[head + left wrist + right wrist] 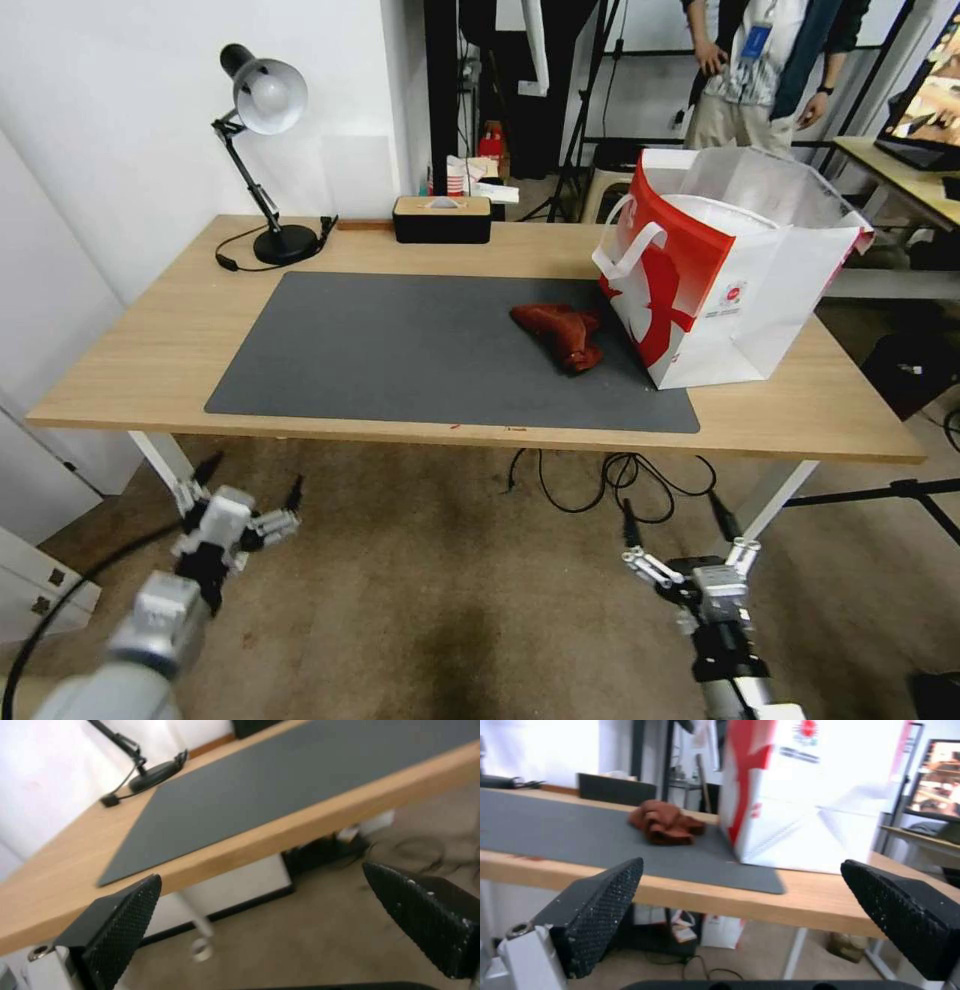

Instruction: Sweep shrimp from table into container with towel, then put container into takeout bag.

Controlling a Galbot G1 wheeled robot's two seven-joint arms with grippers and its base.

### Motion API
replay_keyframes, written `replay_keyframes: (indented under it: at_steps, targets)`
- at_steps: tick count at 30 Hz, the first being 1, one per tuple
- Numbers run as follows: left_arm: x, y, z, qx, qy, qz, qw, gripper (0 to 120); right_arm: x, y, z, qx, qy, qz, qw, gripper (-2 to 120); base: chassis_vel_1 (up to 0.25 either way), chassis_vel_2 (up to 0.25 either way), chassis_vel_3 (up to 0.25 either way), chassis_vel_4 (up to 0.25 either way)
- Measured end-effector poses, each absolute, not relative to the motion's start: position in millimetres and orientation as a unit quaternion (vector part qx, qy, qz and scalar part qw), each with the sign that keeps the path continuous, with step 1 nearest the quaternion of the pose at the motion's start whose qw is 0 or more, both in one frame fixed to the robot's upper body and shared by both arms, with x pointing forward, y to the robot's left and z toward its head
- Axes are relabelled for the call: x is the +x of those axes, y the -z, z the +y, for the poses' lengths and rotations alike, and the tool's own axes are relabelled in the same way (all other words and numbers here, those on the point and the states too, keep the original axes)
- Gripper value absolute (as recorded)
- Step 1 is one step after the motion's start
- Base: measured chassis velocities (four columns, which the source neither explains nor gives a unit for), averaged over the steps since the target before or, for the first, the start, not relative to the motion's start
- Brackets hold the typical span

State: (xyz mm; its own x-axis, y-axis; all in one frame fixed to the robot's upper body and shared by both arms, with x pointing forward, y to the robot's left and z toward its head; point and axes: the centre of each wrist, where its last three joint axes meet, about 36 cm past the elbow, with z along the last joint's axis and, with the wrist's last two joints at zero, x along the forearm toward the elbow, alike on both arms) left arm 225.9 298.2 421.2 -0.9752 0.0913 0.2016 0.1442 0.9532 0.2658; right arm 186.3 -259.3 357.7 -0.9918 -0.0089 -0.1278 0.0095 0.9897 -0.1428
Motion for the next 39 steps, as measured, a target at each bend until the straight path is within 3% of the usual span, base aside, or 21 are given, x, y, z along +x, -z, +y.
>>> replay_keyframes:
  at_steps: [10, 39]
  targets:
    - [228.2, -391.6, 283.8, -0.087, 0.054, -0.994, 0.04, 100, 184.7, -364.3, -270.3, 0.007, 0.039, 0.999, 0.028, 100, 0.0, 0.0, 0.0, 0.0]
    - [230.9, -381.8, 282.2, -0.088, 0.041, -0.995, 0.03, 100, 182.5, -360.2, -257.6, -0.023, 0.03, 0.999, 0.008, 100, 0.0, 0.0, 0.0, 0.0]
